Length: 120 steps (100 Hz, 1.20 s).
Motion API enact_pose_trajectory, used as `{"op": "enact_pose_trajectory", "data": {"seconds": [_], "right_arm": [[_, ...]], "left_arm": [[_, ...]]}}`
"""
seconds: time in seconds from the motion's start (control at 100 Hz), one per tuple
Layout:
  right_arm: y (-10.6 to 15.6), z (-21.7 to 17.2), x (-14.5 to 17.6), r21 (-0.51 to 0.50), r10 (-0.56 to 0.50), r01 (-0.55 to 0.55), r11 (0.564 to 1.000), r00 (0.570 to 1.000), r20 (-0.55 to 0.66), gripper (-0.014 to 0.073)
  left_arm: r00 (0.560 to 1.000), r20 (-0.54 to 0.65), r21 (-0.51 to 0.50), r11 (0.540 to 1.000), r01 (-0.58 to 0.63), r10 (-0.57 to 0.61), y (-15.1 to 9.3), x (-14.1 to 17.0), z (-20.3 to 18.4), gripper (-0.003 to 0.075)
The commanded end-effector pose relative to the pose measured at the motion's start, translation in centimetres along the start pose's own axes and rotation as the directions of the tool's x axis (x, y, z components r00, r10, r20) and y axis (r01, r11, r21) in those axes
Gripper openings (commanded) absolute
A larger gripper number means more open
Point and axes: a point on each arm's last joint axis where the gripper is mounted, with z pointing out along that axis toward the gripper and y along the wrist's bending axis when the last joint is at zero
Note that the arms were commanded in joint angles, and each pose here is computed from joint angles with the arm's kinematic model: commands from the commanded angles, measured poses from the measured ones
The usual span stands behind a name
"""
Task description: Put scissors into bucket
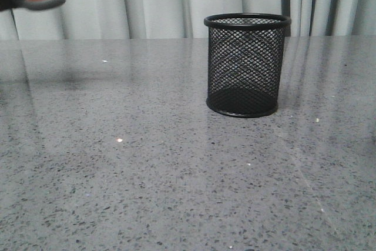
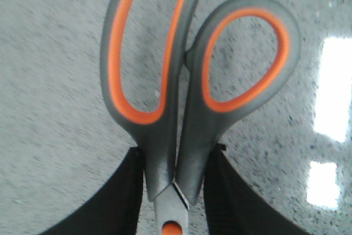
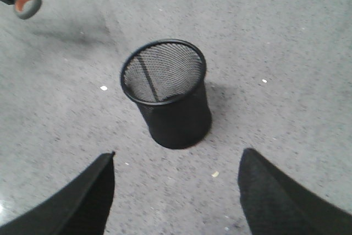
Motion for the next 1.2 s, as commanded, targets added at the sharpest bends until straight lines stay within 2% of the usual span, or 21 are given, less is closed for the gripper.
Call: {"op": "enact_pose_trajectory", "data": {"seconds": [0.0, 0.37, 0.67, 0.95, 1.19], "right_arm": [[0.4, -0.4, -1.8, -0.027, 0.025, -0.022, 0.999, 0.992, 0.122, 0.0435], [1.6, -0.9, -3.1, -0.191, 0.158, -0.114, 0.975, 0.960, 0.231, 0.0435], [1.9, -1.6, -4.8, -0.217, 0.187, -0.126, 0.968, 0.938, 0.291, 0.0435], [2.1, -1.0, -7.1, -0.240, 0.204, -0.132, 0.962, 0.931, 0.303, 0.0435], [2.1, -0.5, -8.6, -0.250, 0.215, -0.139, 0.958, 0.927, 0.308, 0.0435]], "left_arm": [[0.997, 0.076, -0.080, 0.997, -0.019, 0.025, -0.5, -2.8, -3.8, 0.0021], [0.970, 0.134, -0.154, 0.971, -0.183, 0.204, -2.3, -10.5, -6.3, 0.0021], [0.927, 0.204, -0.225, 0.936, -0.270, 0.316, -4.9, -16.0, -9.0, 0.0021], [0.888, 0.286, -0.283, 0.917, -0.280, 0.359, -7.1, -19.3, -11.9, 0.0021], [0.880, 0.302, -0.301, 0.913, -0.276, 0.366, -8.0, -20.2, -12.8, 0.0021]]}}
